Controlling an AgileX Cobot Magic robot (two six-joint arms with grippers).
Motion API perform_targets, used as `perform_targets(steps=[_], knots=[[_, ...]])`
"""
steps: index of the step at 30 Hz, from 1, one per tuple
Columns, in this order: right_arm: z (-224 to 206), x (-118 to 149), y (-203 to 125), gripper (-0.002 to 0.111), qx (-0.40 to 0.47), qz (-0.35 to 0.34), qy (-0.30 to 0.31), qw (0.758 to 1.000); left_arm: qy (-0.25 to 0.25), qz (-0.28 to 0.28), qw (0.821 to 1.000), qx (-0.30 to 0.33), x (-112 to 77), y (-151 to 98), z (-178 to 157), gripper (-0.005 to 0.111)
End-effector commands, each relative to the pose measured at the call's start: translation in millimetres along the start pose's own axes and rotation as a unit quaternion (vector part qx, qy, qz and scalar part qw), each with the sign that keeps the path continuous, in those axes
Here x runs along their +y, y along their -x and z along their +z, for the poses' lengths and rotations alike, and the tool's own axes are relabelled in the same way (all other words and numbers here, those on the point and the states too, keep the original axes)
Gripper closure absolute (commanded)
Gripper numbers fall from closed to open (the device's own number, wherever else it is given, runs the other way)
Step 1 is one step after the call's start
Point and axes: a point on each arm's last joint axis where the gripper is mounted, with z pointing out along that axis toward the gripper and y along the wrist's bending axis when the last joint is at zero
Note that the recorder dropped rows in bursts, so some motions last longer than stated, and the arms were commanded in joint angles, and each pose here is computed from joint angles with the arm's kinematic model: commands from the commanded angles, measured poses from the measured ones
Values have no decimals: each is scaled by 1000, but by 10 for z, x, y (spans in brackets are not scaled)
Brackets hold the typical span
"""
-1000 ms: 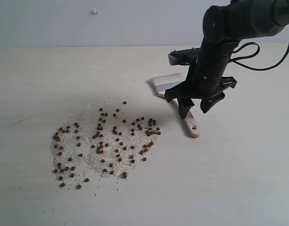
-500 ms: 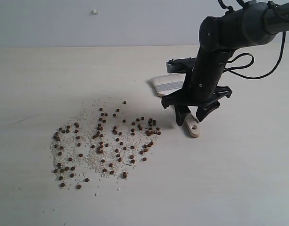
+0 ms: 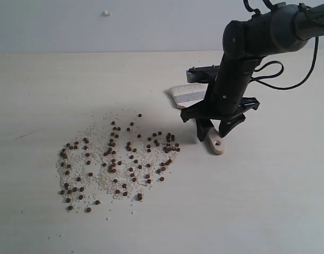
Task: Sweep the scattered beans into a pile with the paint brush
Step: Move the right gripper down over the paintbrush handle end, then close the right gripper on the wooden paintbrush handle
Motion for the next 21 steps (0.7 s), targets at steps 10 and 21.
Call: perform_targets(steps=[10,21], knots=[[-9,180,22,55,-22,-33,-54,998,-3,-3,1000,-1,-4,-7,-3,107],[-2,236,3,55,-17,-25,-55,998,-3,-3,1000,-1,-4,-7,-3,107]])
